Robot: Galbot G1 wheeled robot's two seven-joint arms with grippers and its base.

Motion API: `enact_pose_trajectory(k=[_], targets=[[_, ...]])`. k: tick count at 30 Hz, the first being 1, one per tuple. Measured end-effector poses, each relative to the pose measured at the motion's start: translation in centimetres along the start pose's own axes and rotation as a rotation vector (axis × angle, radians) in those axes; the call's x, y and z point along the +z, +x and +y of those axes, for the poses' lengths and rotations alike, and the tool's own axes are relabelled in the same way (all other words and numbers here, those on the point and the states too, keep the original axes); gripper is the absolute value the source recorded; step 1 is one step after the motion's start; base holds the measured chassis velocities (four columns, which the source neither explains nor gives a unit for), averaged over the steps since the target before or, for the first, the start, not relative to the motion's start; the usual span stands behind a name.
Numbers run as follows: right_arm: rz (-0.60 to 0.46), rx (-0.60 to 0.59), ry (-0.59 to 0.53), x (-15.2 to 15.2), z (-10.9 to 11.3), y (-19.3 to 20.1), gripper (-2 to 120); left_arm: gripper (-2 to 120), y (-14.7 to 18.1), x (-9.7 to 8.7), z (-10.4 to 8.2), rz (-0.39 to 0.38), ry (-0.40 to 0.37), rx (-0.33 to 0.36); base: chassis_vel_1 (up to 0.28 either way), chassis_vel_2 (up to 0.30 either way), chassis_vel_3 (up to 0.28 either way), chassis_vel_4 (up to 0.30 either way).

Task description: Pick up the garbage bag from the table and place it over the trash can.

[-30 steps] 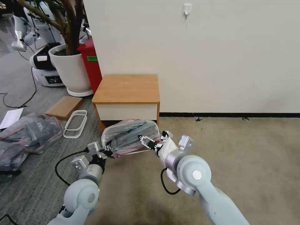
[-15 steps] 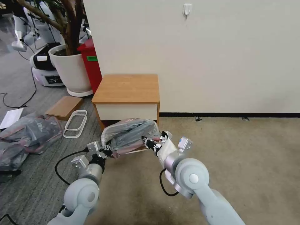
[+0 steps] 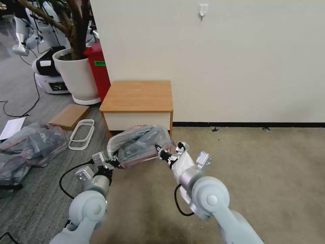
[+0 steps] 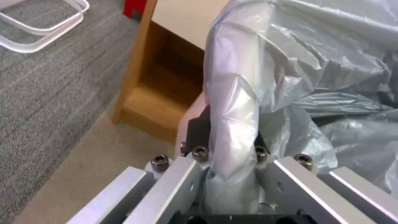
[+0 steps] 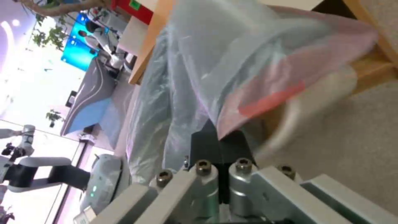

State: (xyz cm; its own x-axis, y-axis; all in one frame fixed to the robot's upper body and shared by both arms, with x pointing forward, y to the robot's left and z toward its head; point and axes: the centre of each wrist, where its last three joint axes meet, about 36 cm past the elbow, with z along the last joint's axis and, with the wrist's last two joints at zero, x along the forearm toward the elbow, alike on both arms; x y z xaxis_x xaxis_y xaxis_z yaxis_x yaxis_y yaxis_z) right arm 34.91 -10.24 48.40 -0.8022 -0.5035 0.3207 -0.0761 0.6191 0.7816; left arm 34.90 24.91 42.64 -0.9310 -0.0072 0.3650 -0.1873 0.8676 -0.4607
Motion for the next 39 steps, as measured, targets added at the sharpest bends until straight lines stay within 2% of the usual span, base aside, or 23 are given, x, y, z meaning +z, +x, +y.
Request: enact_pose_trajectory(k=[3, 4, 11, 18, 22, 26, 27, 30, 31, 34, 35, 37, 38, 39], targets=[[-0.004, 0.0, -0.005, 0.0, -0.1, 0.5, 4, 3, -0.2, -0.2, 0.0, 0.004, 0.024, -0.009, 0.0, 0.0, 0.0, 0.0], [-0.004, 0.002, -0.006, 0.1, -0.2, 0.7, 1, 3, -0.2, -0.2, 0.0, 0.007, 0.032, -0.01, 0.0, 0.0, 0.0, 0.0], [-0.004, 0.006, -0.015, 0.7, -0.5, 1.3, 4, 3, -0.4, -0.4, -0.3, 0.015, 0.071, -0.02, 0.0, 0.0, 0.0, 0.0], [-0.021, 0.003, -0.011, 0.8, -0.4, 1.4, 5, 3, -0.6, -0.2, -0.3, 0.02, 0.076, -0.024, 0.0, 0.0, 0.0, 0.0], [-0.037, -0.003, -0.002, 0.6, -0.9, 1.6, 10, 3, -0.6, -0.3, -0.3, 0.018, 0.073, -0.025, 0.0, 0.0, 0.0, 0.0], [-0.034, -0.046, 0.004, 0.6, -1.0, 1.9, 29, 3, -0.7, -0.4, -0.2, 0.015, 0.071, -0.024, 0.0, 0.0, 0.0, 0.0], [-0.034, -0.046, 0.004, 0.6, -1.0, 1.9, 29, 3, -0.7, -0.4, -0.2, 0.015, 0.071, -0.024, 0.0, 0.0, 0.0, 0.0], [-0.03, -0.056, -0.001, 0.6, -0.8, 1.7, 43, 3, -0.7, -0.4, -0.3, 0.015, 0.072, -0.024, 0.0, 0.0, 0.0, 0.0], [-0.03, -0.056, -0.001, 0.6, -0.8, 1.7, 43, 3, -0.7, -0.4, -0.3, 0.015, 0.072, -0.024, 0.0, 0.0, 0.0, 0.0], [-0.024, -0.063, -0.005, 0.7, -0.7, 1.2, 57, 3, -0.6, -0.2, -0.2, 0.023, 0.07, -0.025, 0.0, 0.0, 0.0, 0.0], [-0.024, -0.063, -0.005, 0.7, -0.7, 1.2, 57, 3, -0.6, -0.2, -0.2, 0.023, 0.07, -0.025, 0.0, 0.0, 0.0, 0.0], [-0.023, -0.062, -0.005, 0.6, -0.7, 0.5, 67, 3, -0.4, -0.2, -0.3, 0.025, 0.07, -0.023, 0.0, 0.0, 0.0, 0.0], [-0.023, -0.062, -0.005, 0.6, -0.7, 0.5, 67, 3, -0.4, -0.2, -0.3, 0.025, 0.07, -0.023, 0.0, 0.0, 0.0, 0.0], [-0.023, -0.063, -0.005, 0.5, -0.7, 0.3, 72, 3, -0.4, -0.1, -0.3, 0.027, 0.068, -0.023, 0.0, 0.0, 0.0, 0.0]])
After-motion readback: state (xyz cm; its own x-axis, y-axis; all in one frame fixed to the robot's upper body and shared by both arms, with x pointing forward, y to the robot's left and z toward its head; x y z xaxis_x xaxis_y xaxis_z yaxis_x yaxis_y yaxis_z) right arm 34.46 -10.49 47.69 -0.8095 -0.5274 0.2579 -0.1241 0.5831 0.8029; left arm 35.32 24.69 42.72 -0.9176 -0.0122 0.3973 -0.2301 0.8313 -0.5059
